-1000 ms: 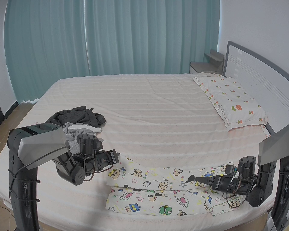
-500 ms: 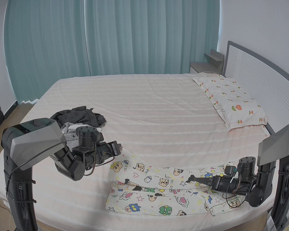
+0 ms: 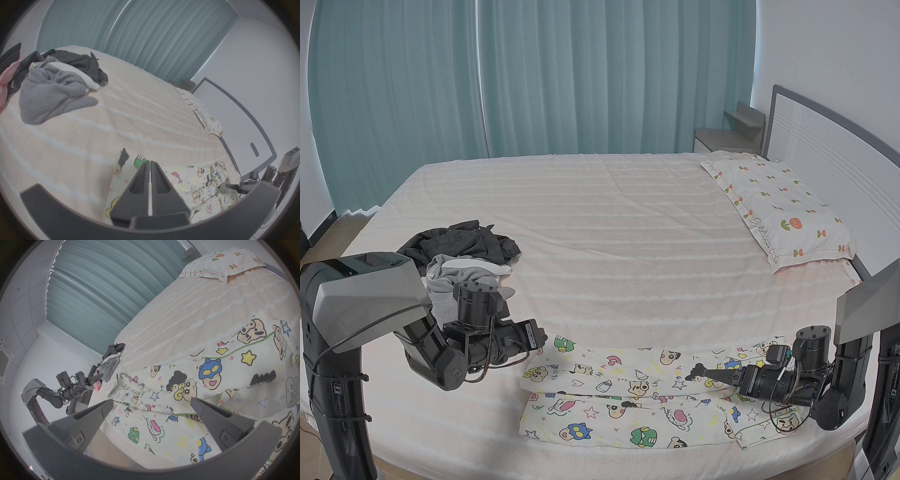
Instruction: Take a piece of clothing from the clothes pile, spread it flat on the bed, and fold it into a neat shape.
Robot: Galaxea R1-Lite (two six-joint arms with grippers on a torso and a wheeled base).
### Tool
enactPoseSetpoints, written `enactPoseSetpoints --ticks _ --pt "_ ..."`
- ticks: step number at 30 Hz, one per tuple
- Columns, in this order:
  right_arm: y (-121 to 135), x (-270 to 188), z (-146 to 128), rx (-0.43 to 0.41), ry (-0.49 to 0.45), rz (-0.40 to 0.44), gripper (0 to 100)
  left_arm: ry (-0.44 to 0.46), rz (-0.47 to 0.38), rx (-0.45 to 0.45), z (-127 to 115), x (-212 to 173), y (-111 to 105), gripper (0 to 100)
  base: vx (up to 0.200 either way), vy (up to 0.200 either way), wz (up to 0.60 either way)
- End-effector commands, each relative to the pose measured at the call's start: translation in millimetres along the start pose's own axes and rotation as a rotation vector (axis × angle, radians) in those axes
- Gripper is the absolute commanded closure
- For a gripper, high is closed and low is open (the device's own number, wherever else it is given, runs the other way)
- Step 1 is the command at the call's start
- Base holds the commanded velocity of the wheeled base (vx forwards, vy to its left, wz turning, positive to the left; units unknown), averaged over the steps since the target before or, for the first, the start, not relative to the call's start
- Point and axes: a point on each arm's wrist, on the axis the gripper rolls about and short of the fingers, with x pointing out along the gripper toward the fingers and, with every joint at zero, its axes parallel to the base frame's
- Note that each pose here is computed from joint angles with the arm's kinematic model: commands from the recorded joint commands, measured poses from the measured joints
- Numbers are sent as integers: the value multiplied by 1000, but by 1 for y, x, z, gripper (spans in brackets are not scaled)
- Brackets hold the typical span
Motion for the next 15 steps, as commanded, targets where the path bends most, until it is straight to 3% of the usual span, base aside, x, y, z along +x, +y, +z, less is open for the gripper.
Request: enactPoseSetpoints --ticks 1,4,5,15 --pt "1 0 1 -7 -12 9 0 54 27 -13 -13 6 8 100 0 0 0" --pt "1 0 1 -7 -12 9 0 92 41 -19 -20 11 13 100 0 0 0" --pt "1 0 1 -7 -11 11 0 100 42 -21 -22 12 14 0 0 0 0" --pt "0 1 0 -15 -5 6 0 171 -22 -41 -30 12 23 0 0 0 0"
